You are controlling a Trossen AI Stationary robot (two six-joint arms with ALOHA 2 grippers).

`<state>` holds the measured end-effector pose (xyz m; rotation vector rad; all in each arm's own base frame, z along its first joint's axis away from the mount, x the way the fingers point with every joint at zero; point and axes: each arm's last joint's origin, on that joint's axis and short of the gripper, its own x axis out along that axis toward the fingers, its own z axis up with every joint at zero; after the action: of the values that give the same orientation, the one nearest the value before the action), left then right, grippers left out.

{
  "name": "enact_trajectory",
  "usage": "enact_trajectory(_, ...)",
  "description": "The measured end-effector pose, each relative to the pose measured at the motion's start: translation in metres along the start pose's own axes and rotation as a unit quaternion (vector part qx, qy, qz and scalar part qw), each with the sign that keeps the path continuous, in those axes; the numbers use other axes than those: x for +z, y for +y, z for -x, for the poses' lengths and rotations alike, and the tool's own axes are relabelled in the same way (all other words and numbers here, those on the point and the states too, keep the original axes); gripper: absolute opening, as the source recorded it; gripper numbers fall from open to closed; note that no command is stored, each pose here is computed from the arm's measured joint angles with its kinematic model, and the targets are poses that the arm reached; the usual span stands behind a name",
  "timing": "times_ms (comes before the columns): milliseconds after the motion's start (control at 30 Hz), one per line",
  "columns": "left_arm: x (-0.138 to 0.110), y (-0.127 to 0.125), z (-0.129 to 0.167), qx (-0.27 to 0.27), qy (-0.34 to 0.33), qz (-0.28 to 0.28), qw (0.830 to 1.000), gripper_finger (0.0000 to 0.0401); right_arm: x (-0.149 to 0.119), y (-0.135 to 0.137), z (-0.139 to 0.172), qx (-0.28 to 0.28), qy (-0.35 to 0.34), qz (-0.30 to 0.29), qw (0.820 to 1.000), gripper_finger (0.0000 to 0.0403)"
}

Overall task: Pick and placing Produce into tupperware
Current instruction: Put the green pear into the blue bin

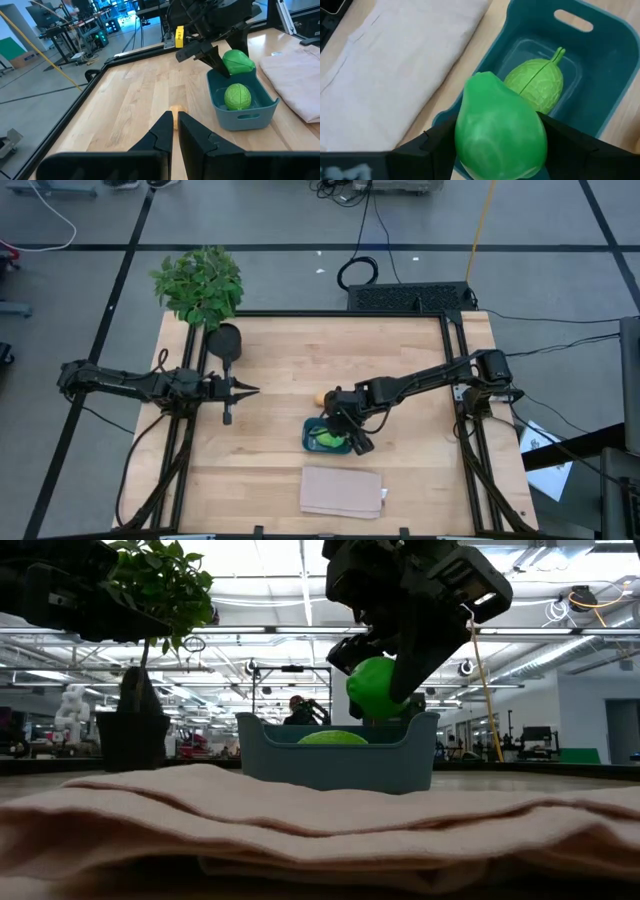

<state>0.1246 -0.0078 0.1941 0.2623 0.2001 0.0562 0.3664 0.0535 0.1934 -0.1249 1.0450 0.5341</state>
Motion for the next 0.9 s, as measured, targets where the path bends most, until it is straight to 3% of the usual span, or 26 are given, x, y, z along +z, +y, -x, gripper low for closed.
enact_trajectory(600, 0.000, 0.000, 0.000, 0.000, 0.000, 0.000, 1.000, 0.0031, 0.005, 0.009, -0.003, 0.001, -0.012, 0.017, 1.000, 0.0211)
enact_trajectory(900, 0.000, 0.000, 0.000, 0.000, 0.002, -0.001, 1.000, 0.0031, 0.007, 0.015, -0.005, -0.032, 0.000, 0.048, 0.998, 0.0211)
